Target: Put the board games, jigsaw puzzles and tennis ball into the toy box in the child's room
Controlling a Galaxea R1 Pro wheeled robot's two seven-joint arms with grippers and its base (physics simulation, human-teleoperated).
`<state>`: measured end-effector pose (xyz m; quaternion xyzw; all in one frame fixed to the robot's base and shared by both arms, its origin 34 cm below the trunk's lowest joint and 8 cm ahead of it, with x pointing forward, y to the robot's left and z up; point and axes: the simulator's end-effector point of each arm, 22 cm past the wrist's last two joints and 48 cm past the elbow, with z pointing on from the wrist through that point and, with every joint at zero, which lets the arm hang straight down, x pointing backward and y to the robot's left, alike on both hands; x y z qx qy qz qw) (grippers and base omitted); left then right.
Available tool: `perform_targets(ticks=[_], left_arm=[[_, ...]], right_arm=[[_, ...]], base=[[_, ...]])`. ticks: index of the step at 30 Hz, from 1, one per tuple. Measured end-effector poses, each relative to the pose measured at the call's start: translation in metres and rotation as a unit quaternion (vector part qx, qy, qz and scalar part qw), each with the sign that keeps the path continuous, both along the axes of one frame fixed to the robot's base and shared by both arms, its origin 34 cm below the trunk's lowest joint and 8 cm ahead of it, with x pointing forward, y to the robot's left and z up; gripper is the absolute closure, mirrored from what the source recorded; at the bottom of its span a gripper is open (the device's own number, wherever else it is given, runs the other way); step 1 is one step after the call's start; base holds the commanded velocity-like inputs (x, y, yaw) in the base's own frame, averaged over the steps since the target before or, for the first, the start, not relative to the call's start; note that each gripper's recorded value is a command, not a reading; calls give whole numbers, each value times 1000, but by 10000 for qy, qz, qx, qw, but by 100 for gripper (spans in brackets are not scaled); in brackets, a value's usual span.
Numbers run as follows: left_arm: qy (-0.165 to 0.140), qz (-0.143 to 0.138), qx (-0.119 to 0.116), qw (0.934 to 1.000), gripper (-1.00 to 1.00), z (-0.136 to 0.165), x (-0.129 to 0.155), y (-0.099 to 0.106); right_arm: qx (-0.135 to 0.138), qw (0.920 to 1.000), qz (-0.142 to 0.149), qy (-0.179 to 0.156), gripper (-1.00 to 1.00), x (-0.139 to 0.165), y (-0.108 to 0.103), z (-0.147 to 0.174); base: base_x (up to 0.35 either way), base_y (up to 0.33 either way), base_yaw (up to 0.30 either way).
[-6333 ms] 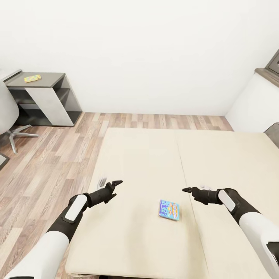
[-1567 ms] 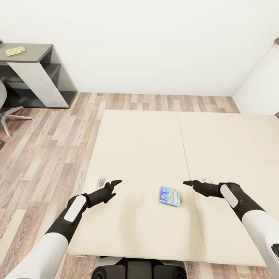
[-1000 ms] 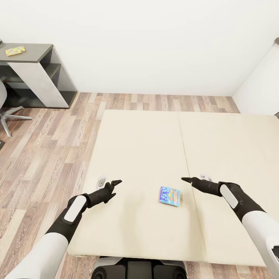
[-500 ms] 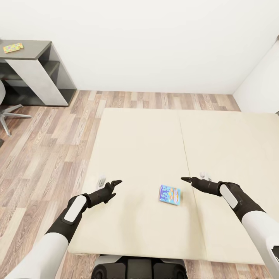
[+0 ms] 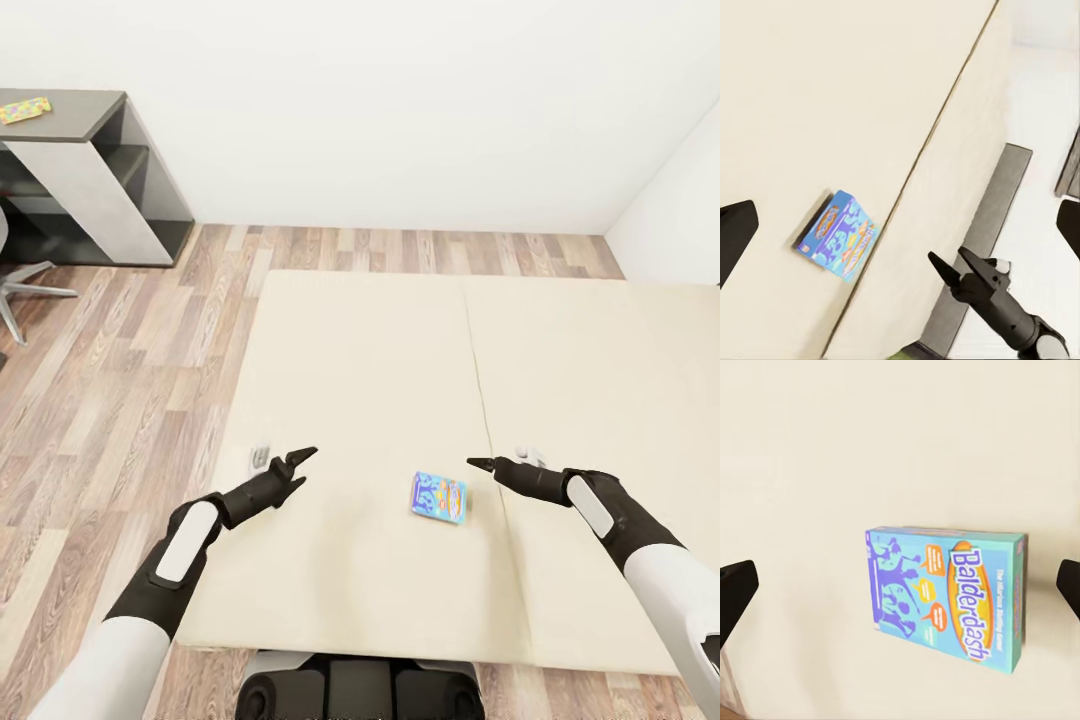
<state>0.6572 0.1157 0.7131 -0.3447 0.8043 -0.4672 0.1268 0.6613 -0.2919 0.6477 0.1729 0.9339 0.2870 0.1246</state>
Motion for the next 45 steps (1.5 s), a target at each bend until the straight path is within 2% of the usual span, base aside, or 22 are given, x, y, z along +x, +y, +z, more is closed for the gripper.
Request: perform_targets(ticks=[1,6,12,45], left_arm=[[4,-3,1,10000,-100,-1,0,0],[-440,-24,-177,9989,-100,27,3,-4],[-554,-42,-212,9982,-100,33,1,-5],[-411,-45,-184,9990,-100,15,-10,-3]], right_arm=[[0,10000,0,9,-100,-1,0,-1],[4,10000,1,51,-100,-4,0,-5],[5,10000,2,94,-100,-7,1,-10],[23,9995,-2,300,-100,-21,3,-31]], base=[[0,0,0],[0,0,0],[0,0,0],[0,0,0]])
